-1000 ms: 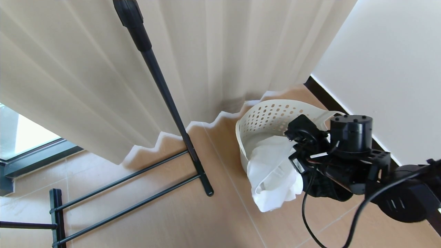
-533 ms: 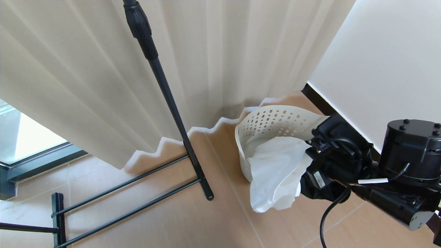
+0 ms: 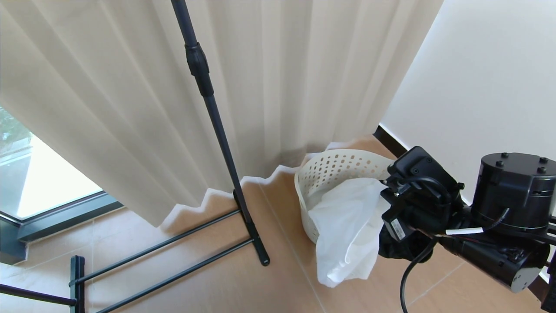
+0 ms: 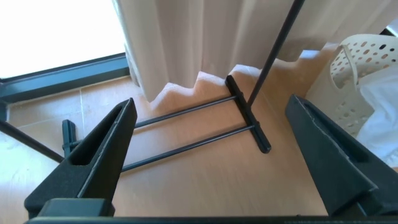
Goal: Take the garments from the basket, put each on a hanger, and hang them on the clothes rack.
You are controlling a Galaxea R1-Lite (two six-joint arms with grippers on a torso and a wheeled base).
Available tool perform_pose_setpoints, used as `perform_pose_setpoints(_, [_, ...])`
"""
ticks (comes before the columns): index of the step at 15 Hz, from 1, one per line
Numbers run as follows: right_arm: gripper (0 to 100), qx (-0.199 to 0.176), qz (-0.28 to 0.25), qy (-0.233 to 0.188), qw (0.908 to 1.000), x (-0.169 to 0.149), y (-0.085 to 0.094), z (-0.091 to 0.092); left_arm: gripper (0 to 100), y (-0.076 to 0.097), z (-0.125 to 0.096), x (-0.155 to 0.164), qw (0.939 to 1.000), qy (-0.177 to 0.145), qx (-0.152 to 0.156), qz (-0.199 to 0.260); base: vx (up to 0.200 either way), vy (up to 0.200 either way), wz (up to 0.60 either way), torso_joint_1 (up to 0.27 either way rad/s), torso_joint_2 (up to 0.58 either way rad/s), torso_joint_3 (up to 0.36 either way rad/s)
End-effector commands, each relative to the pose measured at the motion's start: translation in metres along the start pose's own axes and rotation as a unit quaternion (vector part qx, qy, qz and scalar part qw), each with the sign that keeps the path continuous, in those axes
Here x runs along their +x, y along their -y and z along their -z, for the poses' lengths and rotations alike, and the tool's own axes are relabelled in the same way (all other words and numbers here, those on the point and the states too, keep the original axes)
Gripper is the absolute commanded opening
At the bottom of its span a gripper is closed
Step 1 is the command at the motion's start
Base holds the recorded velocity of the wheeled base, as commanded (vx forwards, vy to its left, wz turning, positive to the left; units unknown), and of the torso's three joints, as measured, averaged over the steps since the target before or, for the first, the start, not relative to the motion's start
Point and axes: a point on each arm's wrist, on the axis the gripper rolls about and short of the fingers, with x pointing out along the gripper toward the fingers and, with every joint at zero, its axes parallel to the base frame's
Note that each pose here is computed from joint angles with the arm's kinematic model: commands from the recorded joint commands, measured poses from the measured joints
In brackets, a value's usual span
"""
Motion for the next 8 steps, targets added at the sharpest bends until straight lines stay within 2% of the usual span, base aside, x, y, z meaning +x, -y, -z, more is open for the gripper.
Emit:
perform_pose_setpoints(1, [0, -0.001, -0.002, -0.001, 1.0, 0.0018, -0.0011, 0.0005, 100, 0.0, -0.0001, 0.0001, 1.0, 0.0, 0.0, 0.0, 0.0, 0.0, 0.0, 0.032, -0.22, -0.002])
perform_pose_setpoints(3, [0, -0.003, -0.003, -0.005, 1.0, 0.0038, -0.0023, 0.0016, 100, 0.0, -0.0001, 0.0001, 1.0, 0.0, 0.0, -0.001, 0.0, 0.0, 0.0, 0.046, -0.35, -0.08])
perform_pose_setpoints(8, [0, -0.003, 0.0, -0.005, 1.0, 0.0014, -0.0015, 0.0022, 100, 0.0, -0.0001, 0.0001, 1.0, 0.0, 0.0, 0.0, 0.0, 0.0, 0.0, 0.106, -0.45, -0.143])
